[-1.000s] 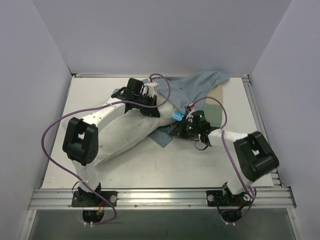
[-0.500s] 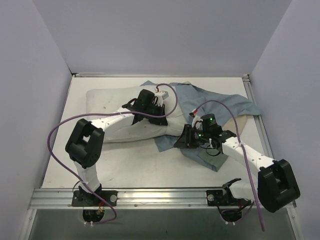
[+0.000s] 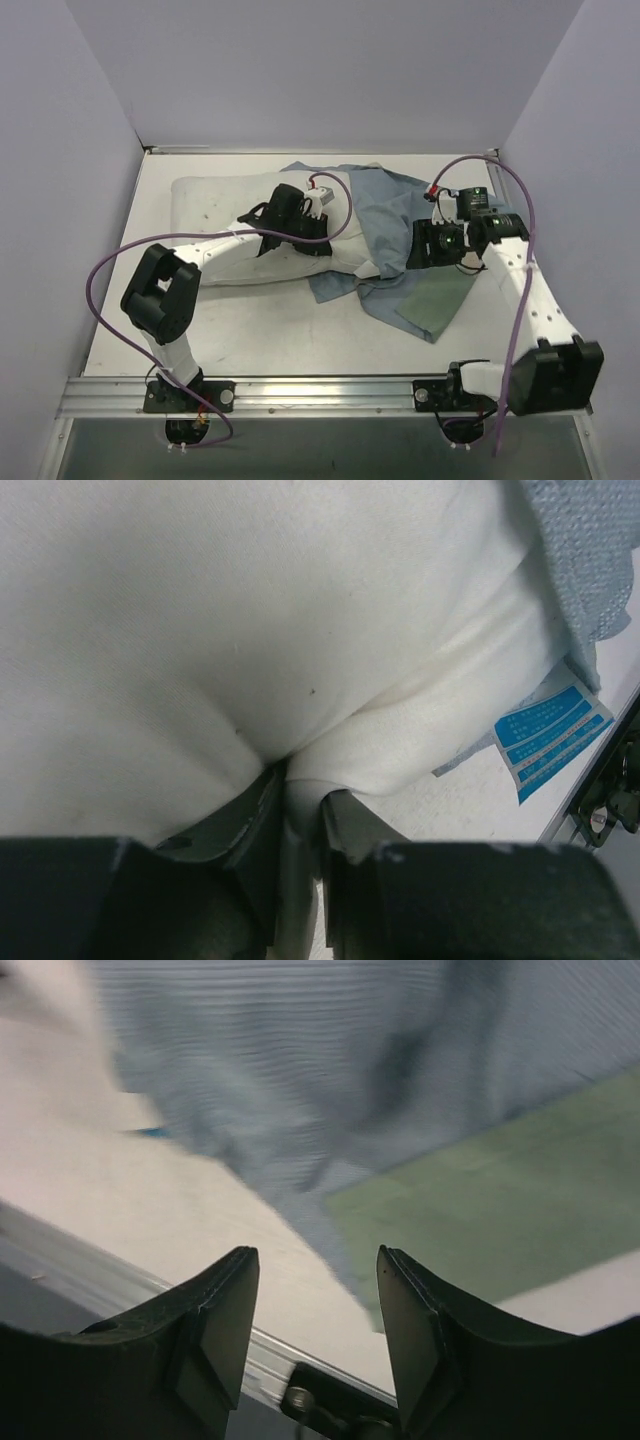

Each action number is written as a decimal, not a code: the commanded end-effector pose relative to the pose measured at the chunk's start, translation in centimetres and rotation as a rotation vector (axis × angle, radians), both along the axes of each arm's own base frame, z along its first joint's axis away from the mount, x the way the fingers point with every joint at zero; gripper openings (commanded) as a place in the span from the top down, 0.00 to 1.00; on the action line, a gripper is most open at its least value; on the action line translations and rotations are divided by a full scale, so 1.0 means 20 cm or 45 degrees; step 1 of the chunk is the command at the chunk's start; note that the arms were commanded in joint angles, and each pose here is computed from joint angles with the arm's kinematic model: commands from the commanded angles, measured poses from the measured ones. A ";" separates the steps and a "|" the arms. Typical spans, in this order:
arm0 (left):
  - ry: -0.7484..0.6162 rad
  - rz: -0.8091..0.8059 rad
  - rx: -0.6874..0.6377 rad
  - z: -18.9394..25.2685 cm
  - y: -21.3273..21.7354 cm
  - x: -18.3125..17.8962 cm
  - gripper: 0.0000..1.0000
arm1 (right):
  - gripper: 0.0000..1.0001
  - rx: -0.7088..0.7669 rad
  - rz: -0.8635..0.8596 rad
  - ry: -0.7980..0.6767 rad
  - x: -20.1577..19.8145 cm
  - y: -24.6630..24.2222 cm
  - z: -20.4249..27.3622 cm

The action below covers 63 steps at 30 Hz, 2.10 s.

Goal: Put the pillow into the pillowcase

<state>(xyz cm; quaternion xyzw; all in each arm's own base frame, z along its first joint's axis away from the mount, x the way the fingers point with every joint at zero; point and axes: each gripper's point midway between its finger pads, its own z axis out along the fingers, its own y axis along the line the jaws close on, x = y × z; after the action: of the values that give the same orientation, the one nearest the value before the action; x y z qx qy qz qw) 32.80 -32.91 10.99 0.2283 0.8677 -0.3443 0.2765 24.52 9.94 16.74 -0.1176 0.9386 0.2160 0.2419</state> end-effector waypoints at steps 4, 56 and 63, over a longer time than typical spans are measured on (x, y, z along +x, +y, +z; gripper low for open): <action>-0.023 0.037 0.144 -0.02 0.16 0.04 0.71 | 0.49 -0.533 0.121 0.616 -0.31 -0.54 -0.46; -0.822 -1.168 0.882 -0.55 0.18 -0.23 0.58 | 0.34 -0.712 0.268 0.901 0.27 -0.89 -0.78; -0.508 -1.350 0.714 -0.45 0.37 -0.52 1.00 | 0.36 -0.825 0.263 0.752 0.61 -0.97 -0.77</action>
<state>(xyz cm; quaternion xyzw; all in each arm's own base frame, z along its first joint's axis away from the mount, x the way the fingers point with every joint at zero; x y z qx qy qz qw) 27.56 -29.29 1.96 0.7389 0.6190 -0.0839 0.2528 33.83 -8.28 1.01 -0.1856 0.9742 -0.0070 -0.1285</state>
